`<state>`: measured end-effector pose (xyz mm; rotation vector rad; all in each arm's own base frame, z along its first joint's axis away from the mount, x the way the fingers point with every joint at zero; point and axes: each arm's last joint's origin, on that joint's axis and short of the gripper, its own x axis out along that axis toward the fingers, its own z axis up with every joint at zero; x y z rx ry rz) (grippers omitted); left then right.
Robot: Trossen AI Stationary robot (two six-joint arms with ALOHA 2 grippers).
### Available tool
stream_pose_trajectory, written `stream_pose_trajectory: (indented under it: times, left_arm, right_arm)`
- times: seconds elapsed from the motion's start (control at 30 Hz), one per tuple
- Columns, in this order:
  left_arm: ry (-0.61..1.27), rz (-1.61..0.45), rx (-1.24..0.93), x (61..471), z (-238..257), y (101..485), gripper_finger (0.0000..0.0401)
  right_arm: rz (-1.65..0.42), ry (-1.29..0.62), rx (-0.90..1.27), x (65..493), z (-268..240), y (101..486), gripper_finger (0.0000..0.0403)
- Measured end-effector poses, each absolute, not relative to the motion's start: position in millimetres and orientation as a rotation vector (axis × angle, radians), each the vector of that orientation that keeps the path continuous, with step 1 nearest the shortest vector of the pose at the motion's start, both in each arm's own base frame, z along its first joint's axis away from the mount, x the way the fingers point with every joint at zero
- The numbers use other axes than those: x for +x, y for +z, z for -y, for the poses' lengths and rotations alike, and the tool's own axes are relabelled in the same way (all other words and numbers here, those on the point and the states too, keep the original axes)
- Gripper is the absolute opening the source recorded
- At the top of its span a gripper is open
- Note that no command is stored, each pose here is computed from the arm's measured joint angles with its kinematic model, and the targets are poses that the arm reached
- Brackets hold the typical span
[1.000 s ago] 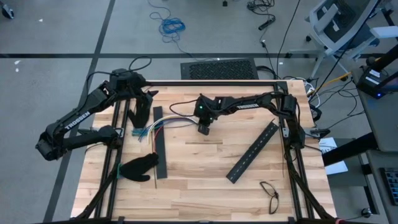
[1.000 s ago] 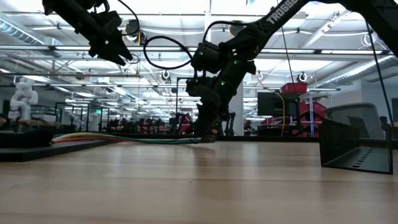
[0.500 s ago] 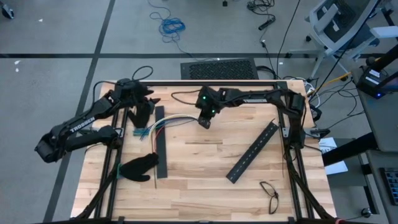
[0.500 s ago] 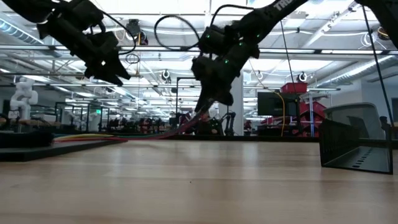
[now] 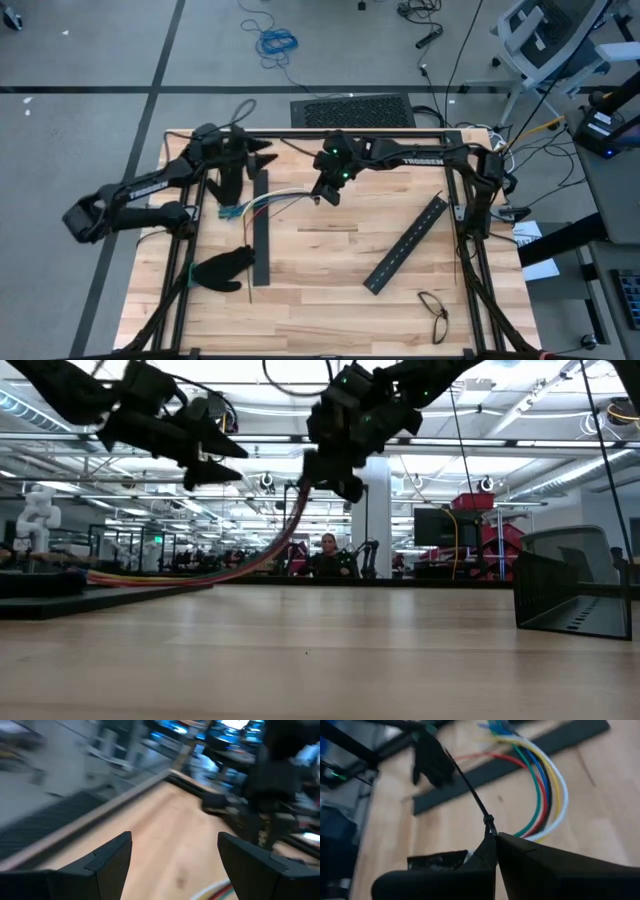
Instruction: Ziptie cables
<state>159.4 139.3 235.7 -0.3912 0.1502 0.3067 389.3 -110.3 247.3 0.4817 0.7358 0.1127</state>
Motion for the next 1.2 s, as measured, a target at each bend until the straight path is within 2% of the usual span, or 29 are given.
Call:
stream_pose_trajectory:
  times: [0.13,0.4,0.6,0.67,0.8,0.9,1.2]
  left_arm:
    - [0.208,-0.156,-0.453,177,-141,224,0.0290]
    - [0.003,-0.108,-0.550,222,-124,207,0.0290]
    - [-0.153,-0.222,-0.613,240,-97,187,0.0290]
    - [-0.123,-0.224,-0.618,235,-96,183,0.0290]
    - [0.081,-0.213,-0.638,214,-105,174,0.0290]
    - [0.163,-0.217,-0.656,200,-113,174,0.0290]
    - [0.125,-0.194,-0.534,194,-119,185,0.0290]
  right_arm:
    - [-0.666,0.121,0.481,389,109,261,0.0000]
    - [-0.674,0.114,0.478,388,108,261,0.0000]
    - [-0.673,0.113,0.472,388,110,261,0.0000]
    - [-0.673,0.111,0.472,387,111,261,0.0000]
    - [-0.674,0.110,0.469,387,112,261,0.0000]
    - [-0.678,0.114,0.468,387,112,260,0.0000]
    - [-0.676,0.116,0.471,387,112,260,0.0000]
